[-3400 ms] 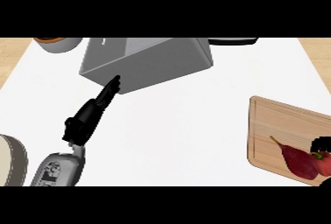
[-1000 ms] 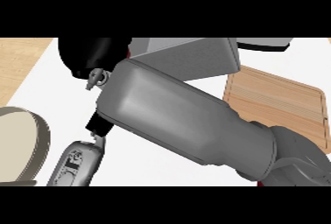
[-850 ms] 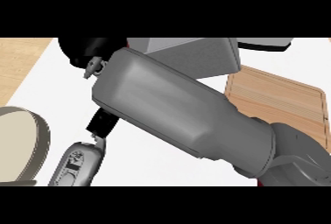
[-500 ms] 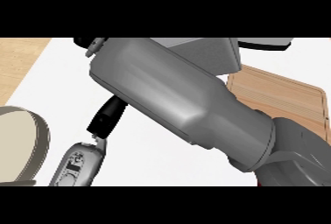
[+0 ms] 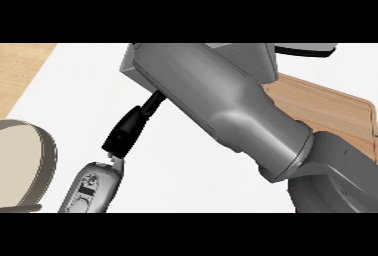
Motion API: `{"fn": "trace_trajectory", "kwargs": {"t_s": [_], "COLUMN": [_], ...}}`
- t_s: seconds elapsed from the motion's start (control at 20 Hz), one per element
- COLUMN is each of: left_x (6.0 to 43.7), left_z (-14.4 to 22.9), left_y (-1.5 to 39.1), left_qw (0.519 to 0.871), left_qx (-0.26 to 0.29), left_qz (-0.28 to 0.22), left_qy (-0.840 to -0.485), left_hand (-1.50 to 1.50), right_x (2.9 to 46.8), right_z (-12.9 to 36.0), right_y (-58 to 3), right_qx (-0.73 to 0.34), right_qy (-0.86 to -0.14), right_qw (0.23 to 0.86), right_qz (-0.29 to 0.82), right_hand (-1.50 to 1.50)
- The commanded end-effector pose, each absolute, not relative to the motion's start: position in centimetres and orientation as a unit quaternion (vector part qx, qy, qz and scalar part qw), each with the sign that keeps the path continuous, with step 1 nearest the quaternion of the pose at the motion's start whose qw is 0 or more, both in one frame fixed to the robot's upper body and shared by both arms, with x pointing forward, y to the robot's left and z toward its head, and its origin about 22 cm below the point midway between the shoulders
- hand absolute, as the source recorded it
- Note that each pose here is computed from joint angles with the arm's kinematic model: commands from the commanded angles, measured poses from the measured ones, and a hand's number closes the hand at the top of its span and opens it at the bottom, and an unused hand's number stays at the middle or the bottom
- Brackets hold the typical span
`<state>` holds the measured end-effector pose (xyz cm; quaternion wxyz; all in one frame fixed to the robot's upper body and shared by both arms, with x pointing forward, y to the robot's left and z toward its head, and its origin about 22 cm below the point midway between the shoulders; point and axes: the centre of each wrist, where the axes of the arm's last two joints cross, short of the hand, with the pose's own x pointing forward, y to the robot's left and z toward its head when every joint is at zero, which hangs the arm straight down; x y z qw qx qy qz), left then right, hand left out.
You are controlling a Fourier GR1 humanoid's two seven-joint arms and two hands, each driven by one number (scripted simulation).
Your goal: Pick the bell pepper from the cutting board and place it in the cardboard box
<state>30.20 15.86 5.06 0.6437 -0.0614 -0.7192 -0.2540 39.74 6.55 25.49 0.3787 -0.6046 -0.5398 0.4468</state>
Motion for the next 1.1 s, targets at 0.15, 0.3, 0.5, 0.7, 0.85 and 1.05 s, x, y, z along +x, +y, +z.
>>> {"fn": "trace_trajectory", "kwargs": {"t_s": [0.15, 0.3, 0.5, 0.7, 0.85, 1.05], "left_x": [30.6, 30.4, 30.2, 30.3, 29.8, 29.7], "left_z": [5.6, 6.2, 5.5, 5.9, 5.4, 5.3], "left_y": [16.3, 15.8, 16.0, 15.8, 16.7, 17.0], "left_qw": [0.633, 0.639, 0.635, 0.640, 0.643, 0.650], "left_qx": [-0.059, -0.061, -0.056, -0.058, -0.063, -0.054], "left_qz": [-0.256, -0.254, -0.256, -0.253, -0.251, -0.248], "left_qy": [-0.729, -0.723, -0.727, -0.723, -0.721, -0.717], "left_hand": [0.00, 0.00, 0.00, 0.00, 0.00, 0.00], "right_x": [42.0, 42.9, 43.7, 43.8, 43.7, 43.3], "right_z": [23.0, 20.9, 19.1, 20.1, 20.4, 21.3], "right_y": [4.1, 2.6, 0.9, 1.1, 1.1, 1.7], "right_qx": [-0.619, -0.599, -0.559, -0.536, -0.500, -0.462], "right_qy": [-0.510, -0.505, -0.505, -0.533, -0.596, -0.684], "right_qw": [0.392, 0.456, 0.525, 0.529, 0.530, 0.510], "right_qz": [0.451, 0.422, 0.396, 0.387, 0.337, 0.242], "right_hand": [1.50, 1.50, -1.50, -1.50, -1.50, -1.50]}}
